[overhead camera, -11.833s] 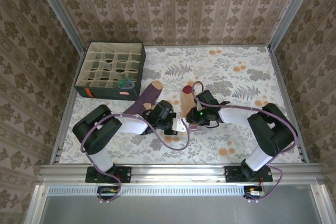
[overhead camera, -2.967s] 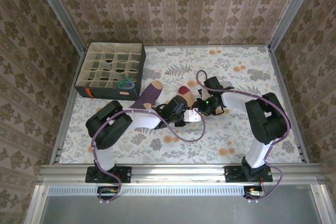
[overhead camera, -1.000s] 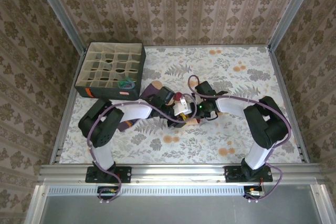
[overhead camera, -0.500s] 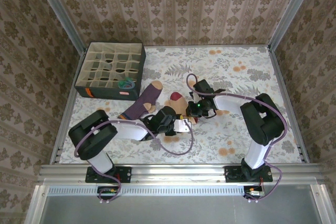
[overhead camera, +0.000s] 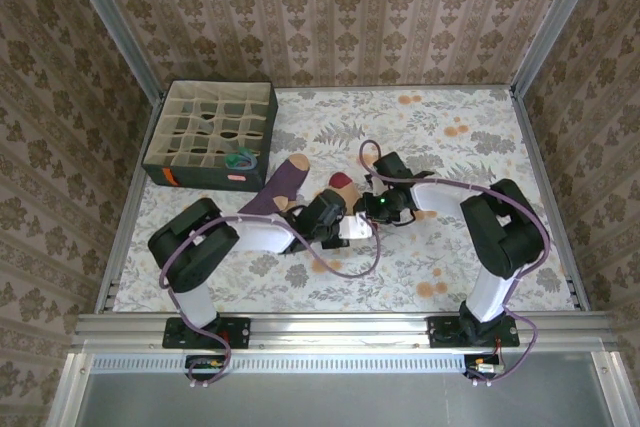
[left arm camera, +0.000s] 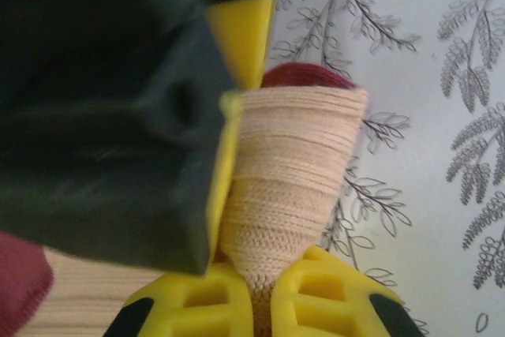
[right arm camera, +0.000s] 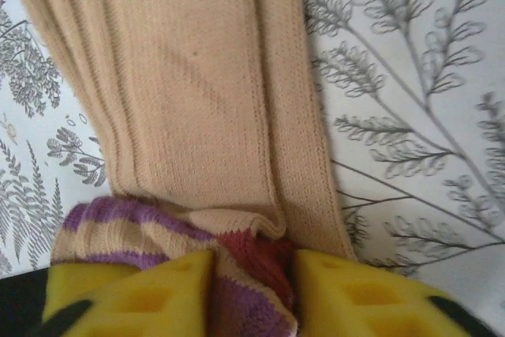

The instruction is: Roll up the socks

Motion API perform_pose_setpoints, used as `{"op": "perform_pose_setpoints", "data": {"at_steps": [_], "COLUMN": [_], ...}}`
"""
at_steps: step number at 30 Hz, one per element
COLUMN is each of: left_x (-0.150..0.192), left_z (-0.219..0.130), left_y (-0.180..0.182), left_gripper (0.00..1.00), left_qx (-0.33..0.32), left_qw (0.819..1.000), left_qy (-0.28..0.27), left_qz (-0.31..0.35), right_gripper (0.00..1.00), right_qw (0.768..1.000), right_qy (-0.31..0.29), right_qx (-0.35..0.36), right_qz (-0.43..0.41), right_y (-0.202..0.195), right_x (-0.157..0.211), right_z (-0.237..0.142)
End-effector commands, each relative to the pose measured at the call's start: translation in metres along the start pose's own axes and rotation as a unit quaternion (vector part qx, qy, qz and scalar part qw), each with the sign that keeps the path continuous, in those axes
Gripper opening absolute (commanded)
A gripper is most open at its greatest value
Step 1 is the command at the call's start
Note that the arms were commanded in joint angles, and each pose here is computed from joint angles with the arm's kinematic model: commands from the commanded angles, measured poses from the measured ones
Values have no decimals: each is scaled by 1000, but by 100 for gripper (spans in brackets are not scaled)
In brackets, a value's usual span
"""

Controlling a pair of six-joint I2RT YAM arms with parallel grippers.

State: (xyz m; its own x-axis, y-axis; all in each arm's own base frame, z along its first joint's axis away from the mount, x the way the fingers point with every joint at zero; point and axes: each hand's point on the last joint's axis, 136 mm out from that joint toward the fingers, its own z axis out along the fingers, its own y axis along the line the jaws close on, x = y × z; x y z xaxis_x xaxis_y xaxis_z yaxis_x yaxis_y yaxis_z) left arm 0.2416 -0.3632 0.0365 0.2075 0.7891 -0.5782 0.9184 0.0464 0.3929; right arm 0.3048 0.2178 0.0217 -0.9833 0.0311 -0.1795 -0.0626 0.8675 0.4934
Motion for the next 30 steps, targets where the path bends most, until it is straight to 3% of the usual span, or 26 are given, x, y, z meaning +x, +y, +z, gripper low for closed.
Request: {"op": "perform_pose_setpoints", "data": {"at_steps": [1, 8, 14, 21, 30], "left_x": [32, 48, 52, 53, 52], "left_z": [4, 3, 7, 8, 9], "left_y": [-31, -25, -20, -19, -31], "left_gripper": [0, 0, 0, 0, 0], "left_qx": [148, 223, 275, 311, 360], "left_qw": [975, 905, 848, 821, 801], "left_qy": [47, 52, 44, 43, 53], "left_qz": [-162, -360, -451, -476, -475], "right_gripper": [39, 43, 46, 46, 46], "right_qw": [997, 997, 993, 995, 996], "right_qy": [55, -66, -118, -83, -56], "right_qx": [-9, -23, -33, -41, -23], "right_qz": [55, 30, -4, -44, -67], "right_y": [-20, -13, -5, 10, 19], "right_x": [48, 16, 3, -2, -20], "right_z": [-2, -53, -68, -44, -22]}}
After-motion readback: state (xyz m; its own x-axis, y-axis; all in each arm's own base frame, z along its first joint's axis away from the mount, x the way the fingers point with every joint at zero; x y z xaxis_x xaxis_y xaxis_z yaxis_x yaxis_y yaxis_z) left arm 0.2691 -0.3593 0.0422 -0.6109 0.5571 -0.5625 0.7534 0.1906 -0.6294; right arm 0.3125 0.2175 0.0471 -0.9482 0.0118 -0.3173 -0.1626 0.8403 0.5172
